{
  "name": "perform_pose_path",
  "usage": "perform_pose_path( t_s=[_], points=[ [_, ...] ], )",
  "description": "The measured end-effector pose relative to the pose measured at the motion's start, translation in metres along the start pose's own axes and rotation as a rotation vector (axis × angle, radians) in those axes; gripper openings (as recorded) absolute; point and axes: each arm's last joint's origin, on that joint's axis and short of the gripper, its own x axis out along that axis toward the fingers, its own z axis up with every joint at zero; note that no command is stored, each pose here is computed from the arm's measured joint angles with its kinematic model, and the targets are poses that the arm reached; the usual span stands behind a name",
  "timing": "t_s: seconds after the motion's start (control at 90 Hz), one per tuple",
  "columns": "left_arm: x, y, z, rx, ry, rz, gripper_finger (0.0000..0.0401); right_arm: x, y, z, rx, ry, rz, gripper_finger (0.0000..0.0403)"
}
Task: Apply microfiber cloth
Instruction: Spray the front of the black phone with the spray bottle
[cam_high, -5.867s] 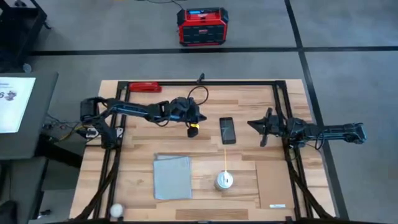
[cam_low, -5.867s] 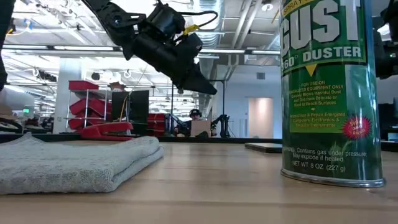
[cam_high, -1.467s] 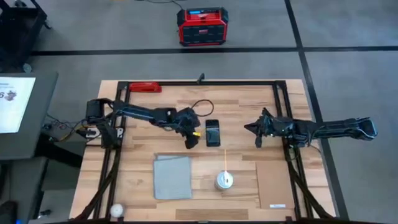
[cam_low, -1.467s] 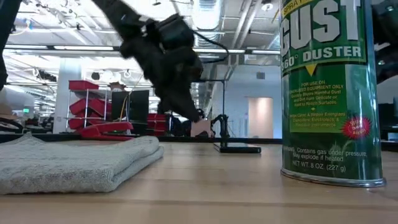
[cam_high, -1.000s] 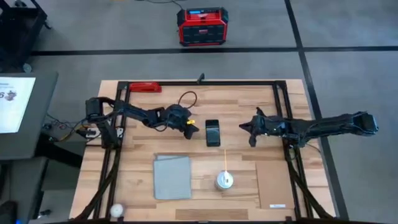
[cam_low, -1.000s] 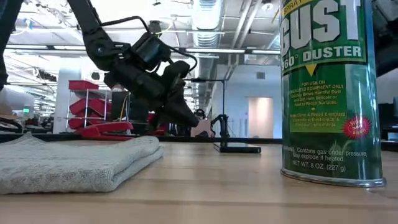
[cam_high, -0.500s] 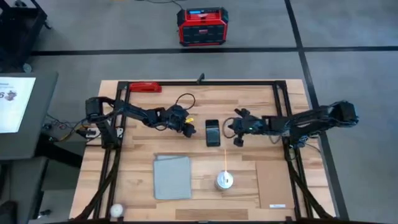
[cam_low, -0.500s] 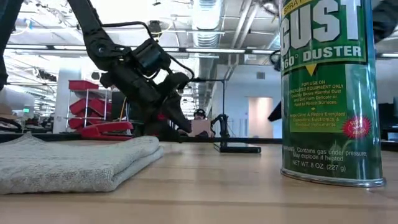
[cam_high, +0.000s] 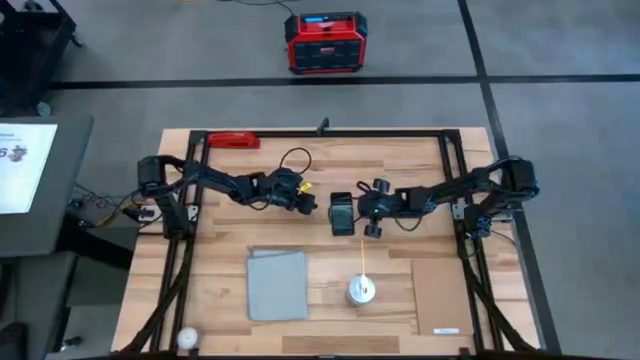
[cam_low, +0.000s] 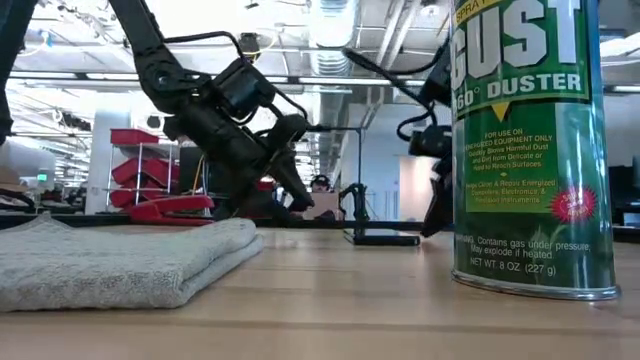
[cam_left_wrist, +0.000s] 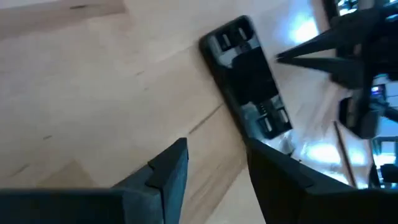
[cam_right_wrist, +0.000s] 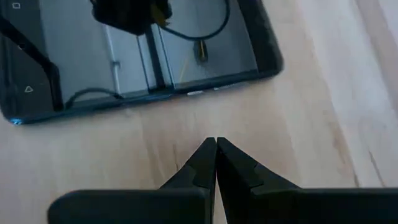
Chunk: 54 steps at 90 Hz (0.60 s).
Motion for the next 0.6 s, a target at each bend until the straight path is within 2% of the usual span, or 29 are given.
perform_pose_path(
  t_s=[0.133,0.244,0.344,0.456,0.6],
  points=[
    [0.010,0.007,-0.007,-0.037,0.026,0.019,0.0144,0.002,0.001,0.004,-0.012,-0.001,0.000,0.0000],
    [0.025,0.012,-0.012,-0.074,0.053,-0.023,0.0144,0.000,0.000,0.005,-0.012,-0.009,0.001,0.0000],
    [0.037,0.012,-0.012,-0.111,0.068,-0.102,0.0144,-0.001,0.000,0.007,-0.011,-0.021,0.001,0.0000],
    [0.045,0.008,-0.011,-0.111,0.087,-0.131,0.0144,-0.001,0.000,0.006,-0.014,-0.013,0.002,0.0000],
    [0.043,0.006,-0.012,-0.089,0.157,-0.102,0.0144,-0.001,0.000,0.005,-0.013,-0.002,0.002,0.0000]
  ],
)
